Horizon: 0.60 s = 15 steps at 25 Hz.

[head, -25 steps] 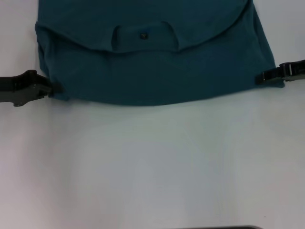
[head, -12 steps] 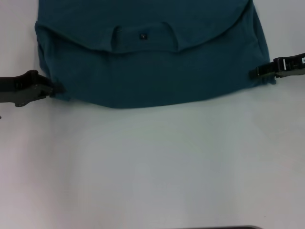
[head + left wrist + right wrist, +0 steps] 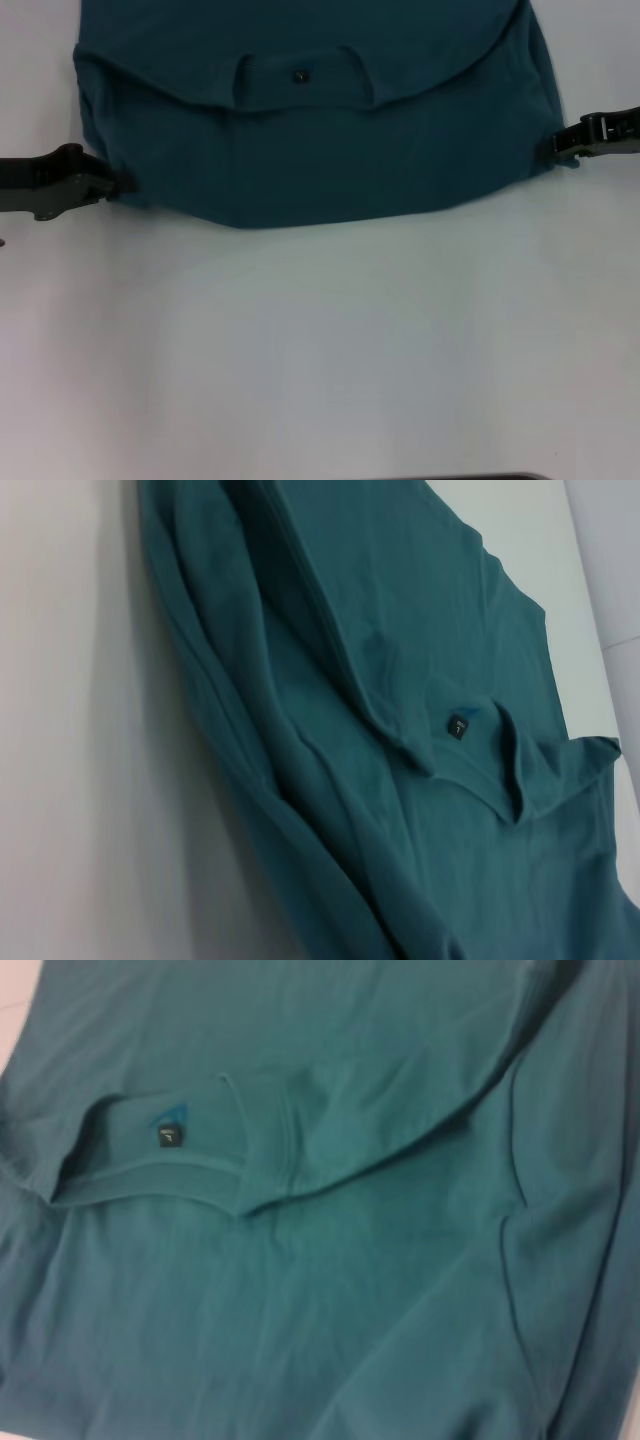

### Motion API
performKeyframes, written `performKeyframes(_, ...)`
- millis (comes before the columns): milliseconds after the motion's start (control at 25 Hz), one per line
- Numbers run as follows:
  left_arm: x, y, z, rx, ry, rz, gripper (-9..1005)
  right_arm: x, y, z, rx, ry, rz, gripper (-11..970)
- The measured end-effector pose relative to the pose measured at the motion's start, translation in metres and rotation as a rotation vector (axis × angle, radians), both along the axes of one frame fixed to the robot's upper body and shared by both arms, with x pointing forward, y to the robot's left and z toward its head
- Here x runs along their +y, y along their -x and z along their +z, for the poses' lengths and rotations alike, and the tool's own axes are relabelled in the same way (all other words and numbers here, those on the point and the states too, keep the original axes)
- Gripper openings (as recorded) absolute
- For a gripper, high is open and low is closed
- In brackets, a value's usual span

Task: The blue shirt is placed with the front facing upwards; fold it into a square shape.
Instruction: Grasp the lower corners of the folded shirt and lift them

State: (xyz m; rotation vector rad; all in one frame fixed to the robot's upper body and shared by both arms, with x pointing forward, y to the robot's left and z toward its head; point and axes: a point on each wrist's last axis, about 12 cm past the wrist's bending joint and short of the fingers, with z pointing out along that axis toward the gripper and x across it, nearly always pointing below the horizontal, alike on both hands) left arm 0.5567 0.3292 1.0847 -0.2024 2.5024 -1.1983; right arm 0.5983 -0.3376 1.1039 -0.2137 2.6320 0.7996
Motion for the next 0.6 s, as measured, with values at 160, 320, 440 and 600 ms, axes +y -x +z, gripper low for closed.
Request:
performKeyframes(160,-0.0003,-0.0004,0.0003,0.001,0.000,0.000,12,-0.0005,-0.0003,0.0019,0.002,0.009,0.006,353)
performKeyframes(320,0.0003,0.0001,0.0004,0.007,-0.003,-0.004,12,-0.0015,0.0000,0.0017,0.007,0.016,0.002,205)
performKeyframes(440,0.0024,0.0004,0.0009,0.012,-0.014,-0.011,13,-0.0029,0.0015,0.0014,0.019,0.022,0.006,116)
performKeyframes(600,0.0049,0.0036,0.0018,0.029,-0.021,-0.037,13,-0.0039,0.0039,0.0049,0.053,0.032,0.036,57)
